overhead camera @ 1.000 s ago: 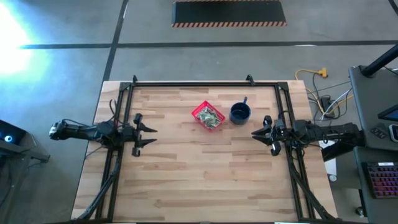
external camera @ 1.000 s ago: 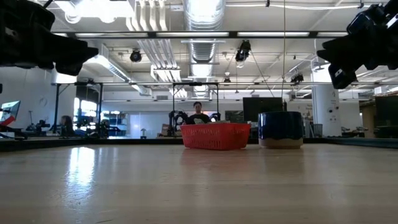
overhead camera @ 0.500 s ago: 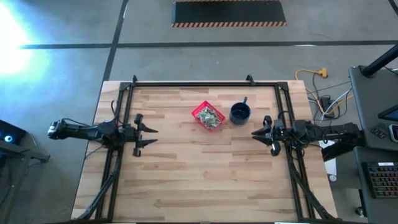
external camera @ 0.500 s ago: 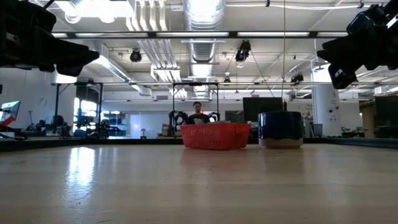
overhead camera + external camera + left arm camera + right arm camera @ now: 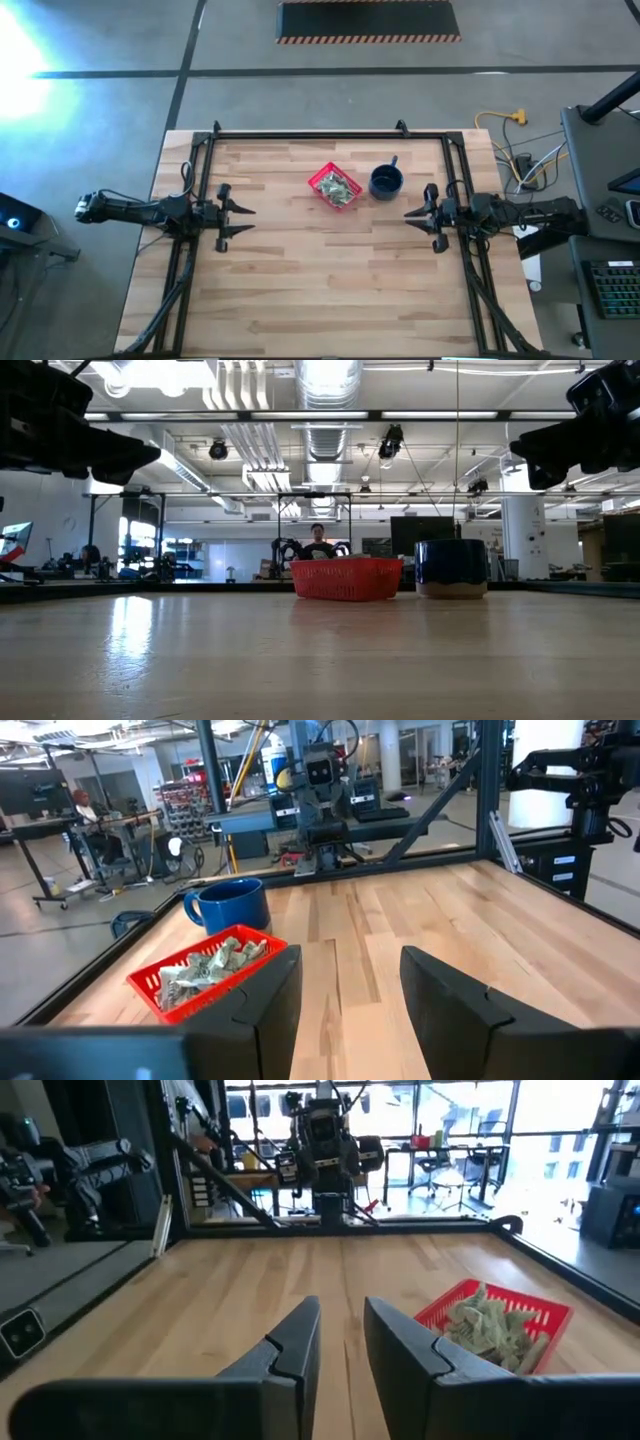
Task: Pick and place Stevia / Truvia into bins
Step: Return to Home Position
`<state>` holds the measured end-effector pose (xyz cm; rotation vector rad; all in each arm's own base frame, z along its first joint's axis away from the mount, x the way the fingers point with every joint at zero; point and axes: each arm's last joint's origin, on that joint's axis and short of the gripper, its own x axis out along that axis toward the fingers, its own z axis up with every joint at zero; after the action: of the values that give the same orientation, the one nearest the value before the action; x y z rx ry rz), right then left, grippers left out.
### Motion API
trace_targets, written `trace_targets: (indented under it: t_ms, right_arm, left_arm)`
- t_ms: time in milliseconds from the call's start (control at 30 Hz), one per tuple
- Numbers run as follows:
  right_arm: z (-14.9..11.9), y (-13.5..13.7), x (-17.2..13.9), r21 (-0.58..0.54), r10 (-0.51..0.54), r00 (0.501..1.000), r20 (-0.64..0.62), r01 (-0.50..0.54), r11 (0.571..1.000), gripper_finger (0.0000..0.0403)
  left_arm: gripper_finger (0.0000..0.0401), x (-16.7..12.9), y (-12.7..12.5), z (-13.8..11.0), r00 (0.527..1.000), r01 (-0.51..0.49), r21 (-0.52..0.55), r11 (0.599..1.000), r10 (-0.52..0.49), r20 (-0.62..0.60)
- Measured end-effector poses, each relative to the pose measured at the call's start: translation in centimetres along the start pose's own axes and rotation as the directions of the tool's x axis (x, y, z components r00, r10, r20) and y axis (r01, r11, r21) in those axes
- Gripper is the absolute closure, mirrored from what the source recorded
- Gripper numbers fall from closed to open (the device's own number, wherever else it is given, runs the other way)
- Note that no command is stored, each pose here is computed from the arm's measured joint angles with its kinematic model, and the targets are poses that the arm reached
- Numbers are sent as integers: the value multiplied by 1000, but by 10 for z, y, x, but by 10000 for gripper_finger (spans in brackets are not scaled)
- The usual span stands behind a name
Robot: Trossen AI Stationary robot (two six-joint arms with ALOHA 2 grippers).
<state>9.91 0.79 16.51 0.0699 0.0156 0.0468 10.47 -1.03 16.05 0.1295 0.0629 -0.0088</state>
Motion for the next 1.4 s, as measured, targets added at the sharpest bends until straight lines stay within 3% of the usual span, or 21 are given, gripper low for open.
trace_targets:
  t_ms: [467, 733, 1400]
  right_arm:
    - [0, 0, 0, 38, 1, 1000, -3, -1, 999, 316]
    - [0, 0, 0, -102, 1, 1000, -5, -2, 995, 325]
    - [0, 0, 0, -98, 1, 1000, -5, -1, 995, 323]
  left_arm:
    - [246, 0, 0, 1, 1000, -2, -6, 1000, 2, 14]
    - [246, 0, 0, 1, 1000, -1, -8, 1000, 1, 12]
    - [246, 0, 0, 1, 1000, -1, -7, 1000, 1, 9]
